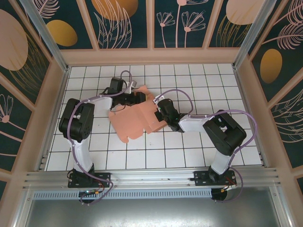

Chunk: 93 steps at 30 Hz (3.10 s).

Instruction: Fold the paper box

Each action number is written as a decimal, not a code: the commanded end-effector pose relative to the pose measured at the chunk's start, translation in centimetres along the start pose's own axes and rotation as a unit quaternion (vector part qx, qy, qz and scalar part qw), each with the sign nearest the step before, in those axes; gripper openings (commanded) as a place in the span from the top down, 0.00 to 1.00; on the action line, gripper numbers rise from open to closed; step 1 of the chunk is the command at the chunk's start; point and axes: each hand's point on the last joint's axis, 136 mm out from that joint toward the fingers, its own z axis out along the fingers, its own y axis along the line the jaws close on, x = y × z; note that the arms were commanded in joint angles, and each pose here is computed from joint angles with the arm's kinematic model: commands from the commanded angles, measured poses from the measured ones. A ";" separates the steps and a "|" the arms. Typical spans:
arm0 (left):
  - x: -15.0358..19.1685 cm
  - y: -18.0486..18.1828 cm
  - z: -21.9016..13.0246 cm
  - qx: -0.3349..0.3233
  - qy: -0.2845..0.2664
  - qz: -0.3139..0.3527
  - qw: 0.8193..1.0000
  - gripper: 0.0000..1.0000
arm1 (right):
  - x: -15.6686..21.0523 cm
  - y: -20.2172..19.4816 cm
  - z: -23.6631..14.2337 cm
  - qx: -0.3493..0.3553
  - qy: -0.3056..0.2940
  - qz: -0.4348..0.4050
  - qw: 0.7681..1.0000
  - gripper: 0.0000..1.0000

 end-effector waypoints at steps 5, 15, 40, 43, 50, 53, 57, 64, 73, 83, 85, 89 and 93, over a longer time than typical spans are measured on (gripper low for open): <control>3.6 0.2 1.2 -0.017 0.041 0.007 0.999 0.34 | -1.0 0.1 0.2 0.004 -0.011 0.012 1.000 1.00; 4.5 2.8 1.9 -0.051 0.026 -0.016 0.998 0.35 | -1.0 -0.1 0.0 0.009 -0.012 0.013 1.000 1.00; -0.2 -6.1 -6.9 0.001 -0.169 0.125 0.978 0.13 | -1.7 -0.8 -1.1 0.020 -0.018 0.007 1.000 1.00; -0.5 -5.6 -8.3 -0.022 -0.204 0.149 0.967 0.11 | -2.2 -0.9 -1.3 0.029 -0.024 -0.010 0.999 1.00; -1.2 -1.7 -12.1 -0.010 -0.283 0.060 0.957 0.08 | -3.4 -1.7 -2.4 0.057 -0.042 -0.066 0.995 1.00; -1.5 0.0 -11.9 -0.043 -0.273 0.056 0.960 0.08 | -3.9 -1.5 -3.2 0.064 -0.058 -0.109 0.990 1.00; -1.8 1.9 -11.3 -0.067 -0.269 0.028 0.960 0.08 | -4.7 -1.2 -4.5 0.086 -0.087 -0.172 0.978 1.00; -2.7 2.8 -13.2 -0.102 -0.317 0.019 0.943 0.08 | -4.8 -1.4 -5.6 0.156 -0.077 -0.286 0.942 1.00; -2.4 3.1 -12.7 -0.093 -0.299 0.019 0.950 0.08 | -4.4 -3.6 -6.3 0.266 -0.066 -0.359 0.892 1.00; -2.5 3.6 -11.5 -0.080 -0.283 0.010 0.956 0.08 | -4.0 -2.9 -6.6 0.289 -0.067 -0.395 0.870 1.00; -2.8 3.8 -11.3 -0.081 -0.282 0.006 0.956 0.08 | -4.6 -2.8 -7.1 0.294 -0.079 -0.398 0.865 1.00; -3.7 4.5 -10.5 -0.085 -0.272 -0.005 0.959 0.07 | -5.5 -2.7 -7.9 0.313 -0.098 -0.420 0.846 1.00; -4.7 5.4 -9.1 -0.090 -0.250 -0.020 0.964 0.07 | -5.4 -2.3 -7.6 0.313 -0.101 -0.437 0.837 1.00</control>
